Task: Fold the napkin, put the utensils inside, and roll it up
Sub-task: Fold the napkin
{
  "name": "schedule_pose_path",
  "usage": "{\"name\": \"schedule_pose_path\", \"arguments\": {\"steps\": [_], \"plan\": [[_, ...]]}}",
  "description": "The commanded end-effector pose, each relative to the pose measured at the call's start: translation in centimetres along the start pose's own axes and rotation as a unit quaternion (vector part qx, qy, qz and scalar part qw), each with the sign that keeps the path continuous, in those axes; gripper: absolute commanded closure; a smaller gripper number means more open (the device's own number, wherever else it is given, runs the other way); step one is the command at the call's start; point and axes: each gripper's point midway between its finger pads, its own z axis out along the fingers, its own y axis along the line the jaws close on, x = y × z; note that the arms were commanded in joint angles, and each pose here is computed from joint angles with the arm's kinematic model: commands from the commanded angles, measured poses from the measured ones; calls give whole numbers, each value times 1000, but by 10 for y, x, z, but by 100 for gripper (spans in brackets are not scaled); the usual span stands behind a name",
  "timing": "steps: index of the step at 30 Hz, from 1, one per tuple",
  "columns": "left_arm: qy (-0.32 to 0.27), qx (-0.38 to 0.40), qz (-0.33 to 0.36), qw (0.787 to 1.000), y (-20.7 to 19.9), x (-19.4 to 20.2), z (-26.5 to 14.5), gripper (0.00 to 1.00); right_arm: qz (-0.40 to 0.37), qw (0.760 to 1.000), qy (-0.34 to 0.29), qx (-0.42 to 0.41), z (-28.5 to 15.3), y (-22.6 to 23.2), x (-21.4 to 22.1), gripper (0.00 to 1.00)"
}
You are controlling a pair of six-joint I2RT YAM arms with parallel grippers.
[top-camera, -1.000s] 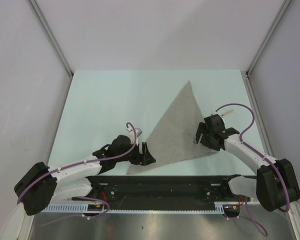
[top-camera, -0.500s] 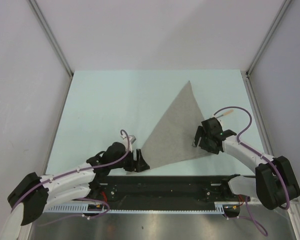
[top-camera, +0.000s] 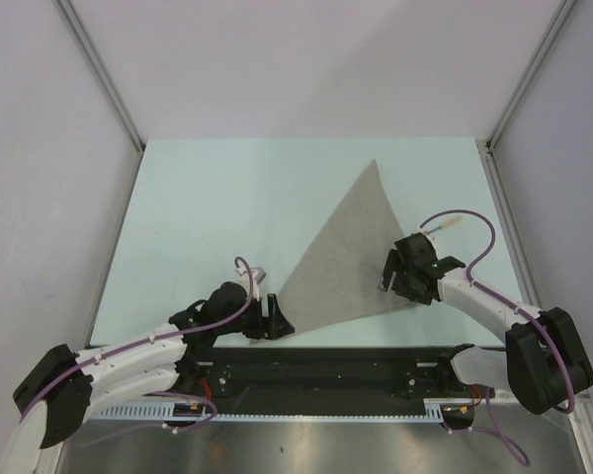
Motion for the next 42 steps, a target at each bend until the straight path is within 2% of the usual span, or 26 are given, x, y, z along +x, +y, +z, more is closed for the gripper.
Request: {"name": "schedule_pose_path", "arguments": {"steps": [1,6,14,28,31,32,34,35,37,38,40,42], "plan": [[16,-57,-12,998,30,15,-2,20,1,1000,-28,2,-3,6,-16,16],[14,-66,-15,998,35,15,-4,19,-2,999,-32,-2,1,8,-18,16],[5,-75,-18,997,41,11,-7,19,-4,1000,-2,14,7,1,1,16],[-10,-65,-9,998,37,0,-13,18,-1,1000,-18,8,-11,10,-6,15],[-31,-59,10,998,21,-21,-22,16,2,999,-48,5,-25,19,-31,15],[-52,-46,21,997,4,-41,-28,15,-3,998,-55,6,-28,18,-39,15],[-60,-47,44,996,-7,-56,-37,12,10,997,-83,2,-39,21,-67,15],[-82,-37,55,994,-25,-78,-46,11,9,996,-86,6,-39,17,-76,15],[-81,-41,79,993,-31,-92,-52,9,34,994,-107,6,-43,8,-105,15],[-98,-32,86,991,-43,-111,-60,9,39,994,-102,-1,-39,8,-111,15],[-104,-39,110,988,-45,-127,-67,7,56,991,-119,3,-37,-3,-136,15],[-122,-48,125,983,-46,-153,-74,7,58,992,-111,14,-23,-12,-146,15]]}}
